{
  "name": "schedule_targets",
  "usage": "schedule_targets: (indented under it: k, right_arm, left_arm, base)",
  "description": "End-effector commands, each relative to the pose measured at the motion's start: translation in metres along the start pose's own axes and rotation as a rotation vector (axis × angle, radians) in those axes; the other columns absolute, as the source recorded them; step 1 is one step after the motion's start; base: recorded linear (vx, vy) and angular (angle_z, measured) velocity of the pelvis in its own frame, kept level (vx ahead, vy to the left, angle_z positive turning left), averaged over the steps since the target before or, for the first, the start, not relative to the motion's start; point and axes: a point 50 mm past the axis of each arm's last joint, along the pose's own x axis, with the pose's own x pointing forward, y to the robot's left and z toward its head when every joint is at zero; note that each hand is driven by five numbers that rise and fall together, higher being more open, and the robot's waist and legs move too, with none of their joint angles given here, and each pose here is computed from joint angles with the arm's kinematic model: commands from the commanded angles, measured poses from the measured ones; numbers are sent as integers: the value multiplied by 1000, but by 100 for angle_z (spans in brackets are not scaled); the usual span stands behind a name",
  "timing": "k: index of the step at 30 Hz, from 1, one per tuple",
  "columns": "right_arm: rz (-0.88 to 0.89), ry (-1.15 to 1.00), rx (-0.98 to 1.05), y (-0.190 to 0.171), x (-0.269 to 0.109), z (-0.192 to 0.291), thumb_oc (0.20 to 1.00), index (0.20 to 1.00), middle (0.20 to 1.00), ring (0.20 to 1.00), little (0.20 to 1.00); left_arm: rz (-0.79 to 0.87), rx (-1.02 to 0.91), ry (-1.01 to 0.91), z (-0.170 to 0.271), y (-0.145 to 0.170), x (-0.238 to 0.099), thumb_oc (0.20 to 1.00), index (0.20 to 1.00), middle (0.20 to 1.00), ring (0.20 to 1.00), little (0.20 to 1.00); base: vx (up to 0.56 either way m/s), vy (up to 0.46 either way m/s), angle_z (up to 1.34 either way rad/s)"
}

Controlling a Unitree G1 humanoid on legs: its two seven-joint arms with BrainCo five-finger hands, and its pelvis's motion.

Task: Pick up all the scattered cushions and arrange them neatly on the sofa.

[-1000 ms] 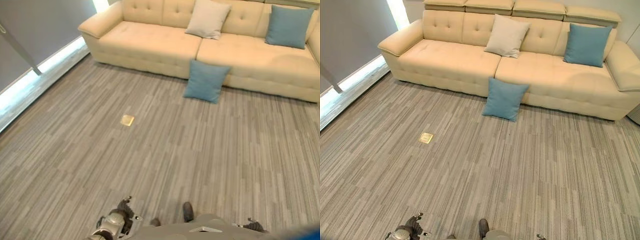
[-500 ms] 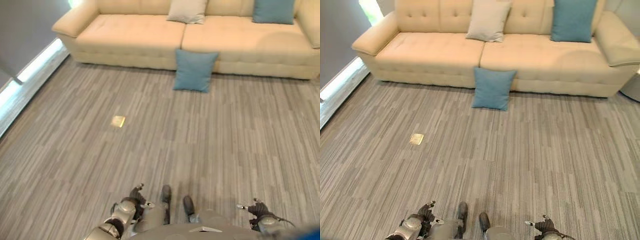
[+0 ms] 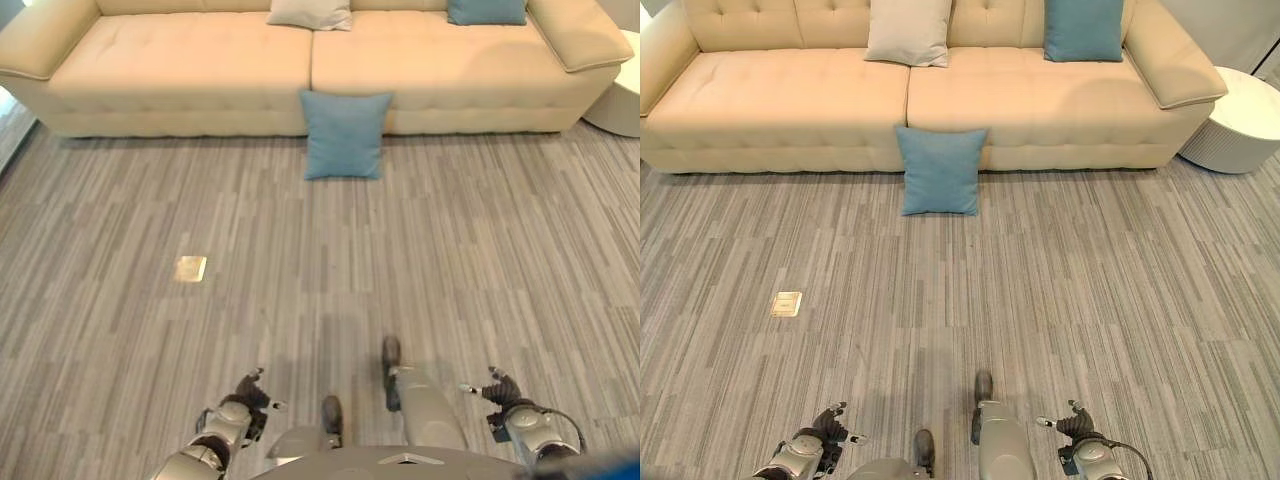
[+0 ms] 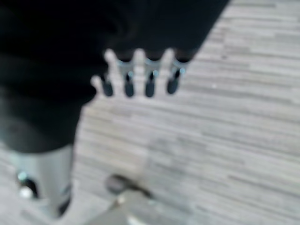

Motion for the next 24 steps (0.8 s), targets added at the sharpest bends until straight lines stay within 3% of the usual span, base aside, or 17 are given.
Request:
schedule_targets:
  k: [1,11,24]
  right_arm:
    - [-57,-18,-47,-22,2,0,1000,1000,1000,1000,1000]
    - [-37,67,0,-18,-3,-24,1000,1000,1000,1000,1000]
    - [-31,71,-27,-18,-4,-26,1000,1000,1000,1000,1000]
  left_arm:
    - [-9,33,-10,-6,-7,-2,1000,1000,1000,1000,1000]
    - [-40,-19,-46,5,-19,-2,1000,1000,1000,1000,1000]
    - [-48,-47,49,-22,-24,-7,1000,1000,1000,1000,1000]
  base:
    - [302,-249,59]
    - [241,-269,22]
    - [312,40,-28]
